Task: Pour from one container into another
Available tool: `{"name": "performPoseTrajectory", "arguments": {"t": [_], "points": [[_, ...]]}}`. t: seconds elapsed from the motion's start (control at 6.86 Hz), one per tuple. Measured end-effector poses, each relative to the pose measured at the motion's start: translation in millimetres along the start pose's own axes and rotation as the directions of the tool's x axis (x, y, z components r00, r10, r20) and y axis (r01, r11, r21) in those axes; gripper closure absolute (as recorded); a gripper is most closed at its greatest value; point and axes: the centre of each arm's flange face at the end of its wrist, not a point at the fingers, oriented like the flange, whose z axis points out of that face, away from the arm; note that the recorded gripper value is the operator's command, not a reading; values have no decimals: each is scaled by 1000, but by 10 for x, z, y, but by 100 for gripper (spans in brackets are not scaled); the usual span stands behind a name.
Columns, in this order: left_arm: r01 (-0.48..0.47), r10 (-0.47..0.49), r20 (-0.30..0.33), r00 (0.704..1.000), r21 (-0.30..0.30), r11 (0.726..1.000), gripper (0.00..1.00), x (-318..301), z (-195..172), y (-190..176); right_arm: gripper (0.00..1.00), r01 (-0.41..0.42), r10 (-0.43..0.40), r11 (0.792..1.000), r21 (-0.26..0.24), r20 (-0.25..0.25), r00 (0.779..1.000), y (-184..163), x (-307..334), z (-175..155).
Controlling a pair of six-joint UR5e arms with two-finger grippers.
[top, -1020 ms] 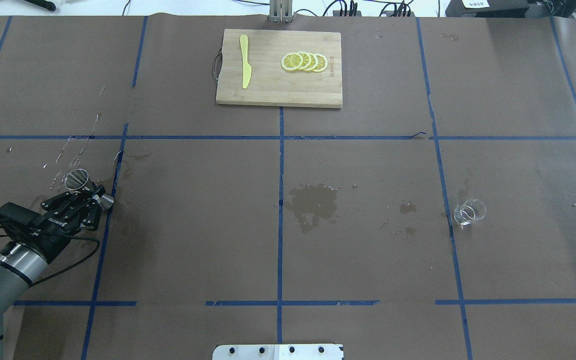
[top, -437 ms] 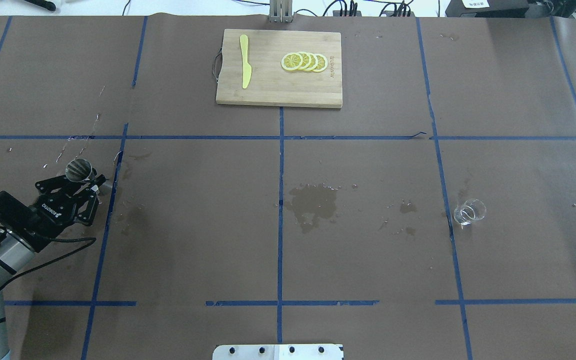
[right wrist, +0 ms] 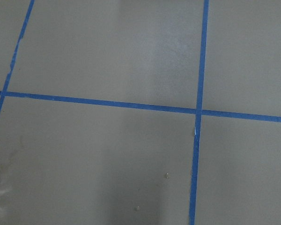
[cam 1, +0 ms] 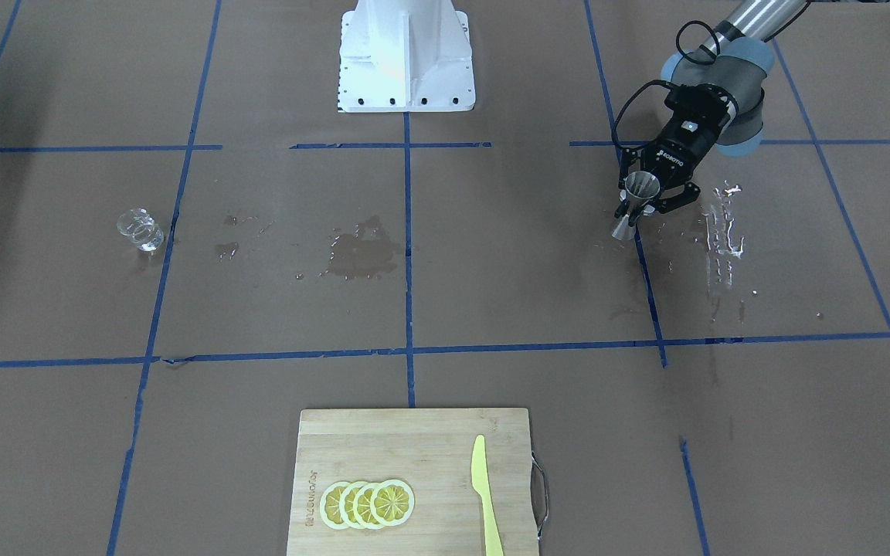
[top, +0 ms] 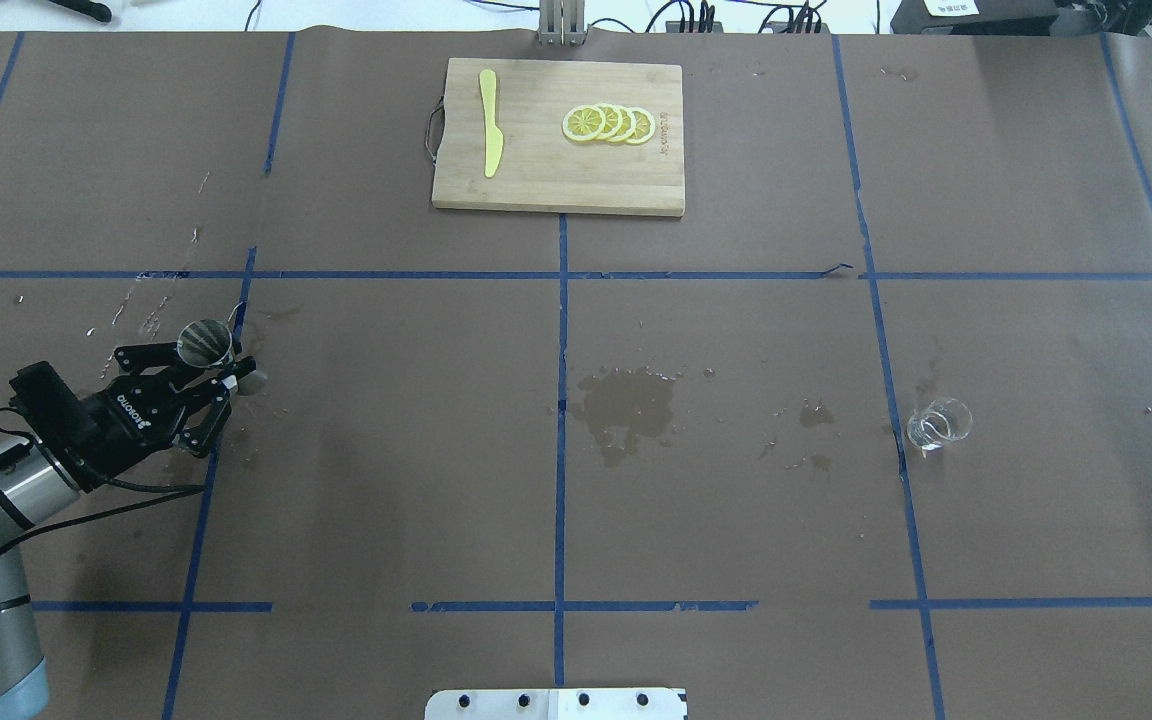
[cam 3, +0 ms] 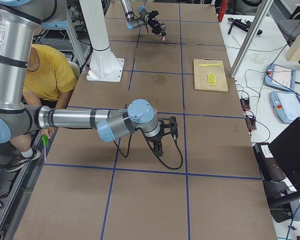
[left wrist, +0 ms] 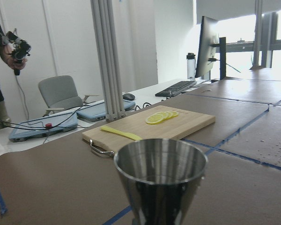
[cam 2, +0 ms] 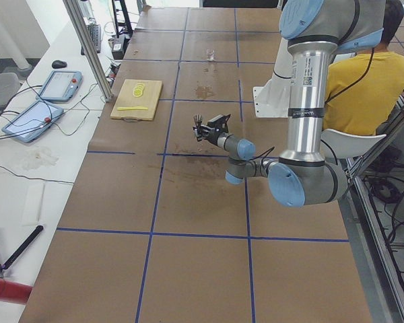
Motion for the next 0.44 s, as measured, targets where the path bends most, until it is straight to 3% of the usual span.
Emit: {"name": "performPoseTrajectory", "arguments": {"t": [0.44], "points": [[-123,111,-263,958,-31,992,100,-124,691,-643,0,-7,7,1000,-1,0,1000,1,4,4]]}}
